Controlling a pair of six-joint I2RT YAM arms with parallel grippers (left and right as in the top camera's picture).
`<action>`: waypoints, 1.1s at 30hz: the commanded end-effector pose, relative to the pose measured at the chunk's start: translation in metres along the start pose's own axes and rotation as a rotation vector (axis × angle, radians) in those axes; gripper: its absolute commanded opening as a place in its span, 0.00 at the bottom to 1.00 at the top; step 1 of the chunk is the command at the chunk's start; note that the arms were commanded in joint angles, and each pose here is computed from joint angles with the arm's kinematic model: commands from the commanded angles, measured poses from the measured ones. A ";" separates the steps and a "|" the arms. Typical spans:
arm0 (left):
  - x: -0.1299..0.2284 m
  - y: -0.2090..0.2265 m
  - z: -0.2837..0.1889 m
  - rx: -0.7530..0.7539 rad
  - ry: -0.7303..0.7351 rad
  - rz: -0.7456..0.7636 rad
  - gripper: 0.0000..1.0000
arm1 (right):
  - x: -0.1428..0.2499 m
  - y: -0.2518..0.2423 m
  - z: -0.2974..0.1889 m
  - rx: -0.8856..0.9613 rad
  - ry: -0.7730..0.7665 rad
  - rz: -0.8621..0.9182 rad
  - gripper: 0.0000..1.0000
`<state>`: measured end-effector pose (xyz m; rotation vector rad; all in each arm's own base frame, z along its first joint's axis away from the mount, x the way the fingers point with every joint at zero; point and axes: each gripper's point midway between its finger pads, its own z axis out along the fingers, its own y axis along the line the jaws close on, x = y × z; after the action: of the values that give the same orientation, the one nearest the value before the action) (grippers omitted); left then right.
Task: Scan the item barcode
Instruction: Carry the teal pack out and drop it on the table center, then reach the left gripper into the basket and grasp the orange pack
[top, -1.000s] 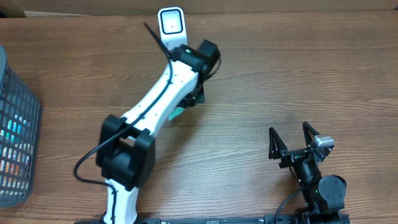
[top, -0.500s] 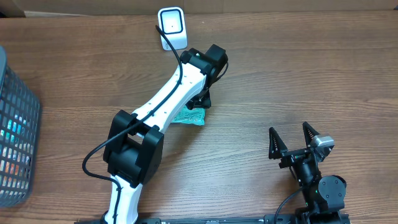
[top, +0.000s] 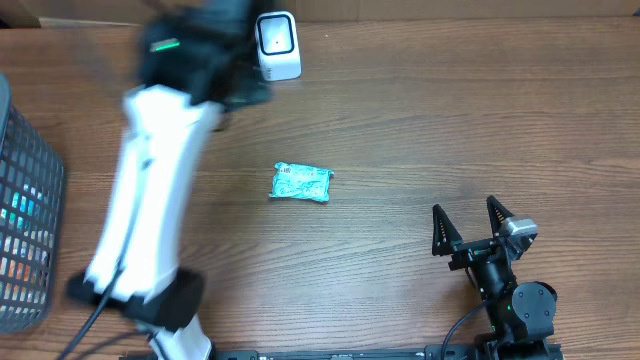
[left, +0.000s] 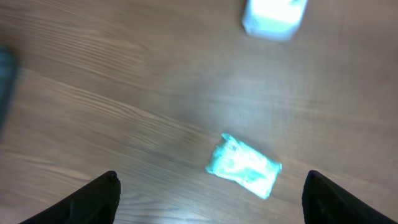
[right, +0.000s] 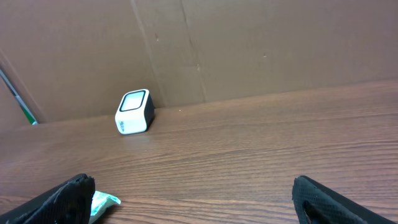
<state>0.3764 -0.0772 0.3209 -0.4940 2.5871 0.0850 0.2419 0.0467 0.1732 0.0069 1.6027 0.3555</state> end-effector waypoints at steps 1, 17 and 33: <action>-0.022 0.062 -0.055 0.013 -0.133 -0.079 0.78 | 0.002 0.001 0.000 -0.007 -0.003 -0.002 1.00; -0.020 0.283 -0.120 -0.275 -0.312 -0.623 0.80 | 0.002 0.001 0.000 -0.006 -0.004 -0.002 1.00; 0.037 0.408 -0.046 -0.383 -0.013 -1.027 0.78 | 0.002 0.001 0.000 -0.007 -0.003 -0.002 1.00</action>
<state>0.1859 0.2719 0.3566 -1.7709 1.9570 0.2539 0.2419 0.0466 0.1731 0.0069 1.6030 0.3549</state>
